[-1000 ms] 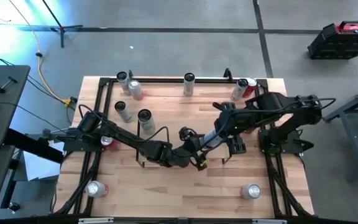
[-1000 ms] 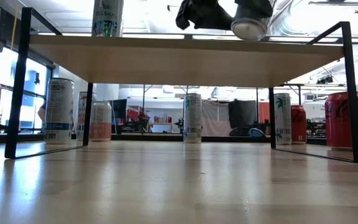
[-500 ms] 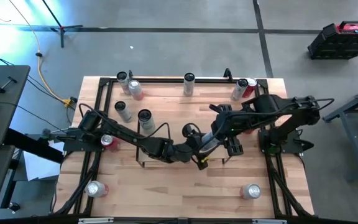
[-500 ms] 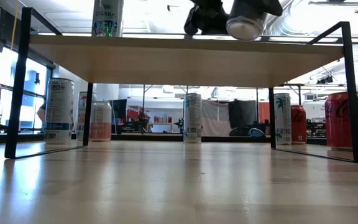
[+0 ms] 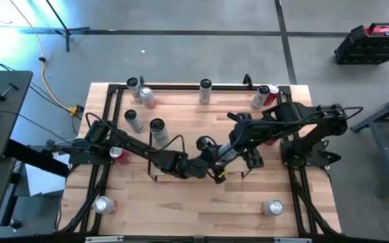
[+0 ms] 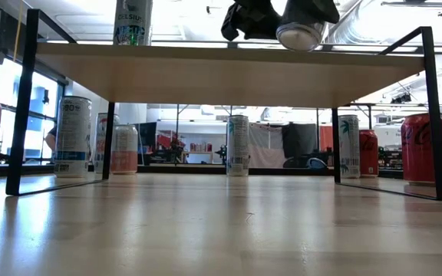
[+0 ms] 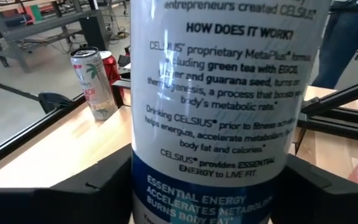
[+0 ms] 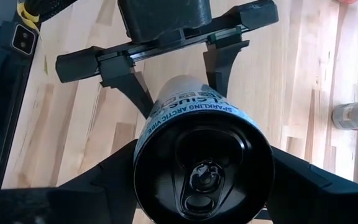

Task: Place canned beverage on shelf
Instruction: Put the bottom white blue soda can aligned with the other white blue soda can on the shelf

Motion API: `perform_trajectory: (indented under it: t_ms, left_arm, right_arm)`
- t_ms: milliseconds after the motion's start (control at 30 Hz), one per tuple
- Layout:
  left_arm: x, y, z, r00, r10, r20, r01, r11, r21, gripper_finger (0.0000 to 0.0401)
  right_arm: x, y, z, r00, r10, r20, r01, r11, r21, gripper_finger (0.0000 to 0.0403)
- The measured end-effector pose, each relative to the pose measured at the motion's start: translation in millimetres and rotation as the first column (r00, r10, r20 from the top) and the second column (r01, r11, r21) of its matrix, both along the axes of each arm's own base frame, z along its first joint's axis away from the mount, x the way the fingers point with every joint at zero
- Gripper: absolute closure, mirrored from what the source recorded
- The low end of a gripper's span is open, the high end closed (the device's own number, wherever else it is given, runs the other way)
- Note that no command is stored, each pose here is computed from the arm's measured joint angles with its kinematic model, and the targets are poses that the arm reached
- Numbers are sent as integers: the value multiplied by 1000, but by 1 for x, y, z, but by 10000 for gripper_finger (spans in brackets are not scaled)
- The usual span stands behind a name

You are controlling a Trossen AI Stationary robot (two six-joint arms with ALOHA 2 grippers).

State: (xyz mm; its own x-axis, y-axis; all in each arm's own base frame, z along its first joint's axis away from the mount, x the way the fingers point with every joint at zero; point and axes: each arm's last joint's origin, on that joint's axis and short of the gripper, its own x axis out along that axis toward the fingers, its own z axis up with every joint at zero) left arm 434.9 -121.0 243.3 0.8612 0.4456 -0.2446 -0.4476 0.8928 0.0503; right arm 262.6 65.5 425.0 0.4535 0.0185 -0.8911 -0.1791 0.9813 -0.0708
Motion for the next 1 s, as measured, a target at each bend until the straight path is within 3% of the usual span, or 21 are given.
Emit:
perform_trajectory:
  t_ms: [67, 400, 800, 1000]
  left_arm:
    - [0, 0, 0, 1000, -3, 2, 3, 1000, -5, 164]
    - [0, -6, 0, 998, -54, 20, 55, 997, -62, 164]
    - [-6, -19, 3, 993, -34, 117, 39, 998, -46, 164]
    - [-17, -18, -20, 972, -47, 229, 62, 996, -60, 163]
  right_arm:
    - [0, 0, 0, 1000, 0, 0, 0, 1000, 1, 145]
    - [-6, -1, 7, 1000, 14, 6, -14, 1000, 4, 112]
    - [-17, -2, 44, 985, 15, 170, -23, 999, 44, 110]
    - [-26, 2, 63, 953, -25, 300, 47, 997, -67, 110]
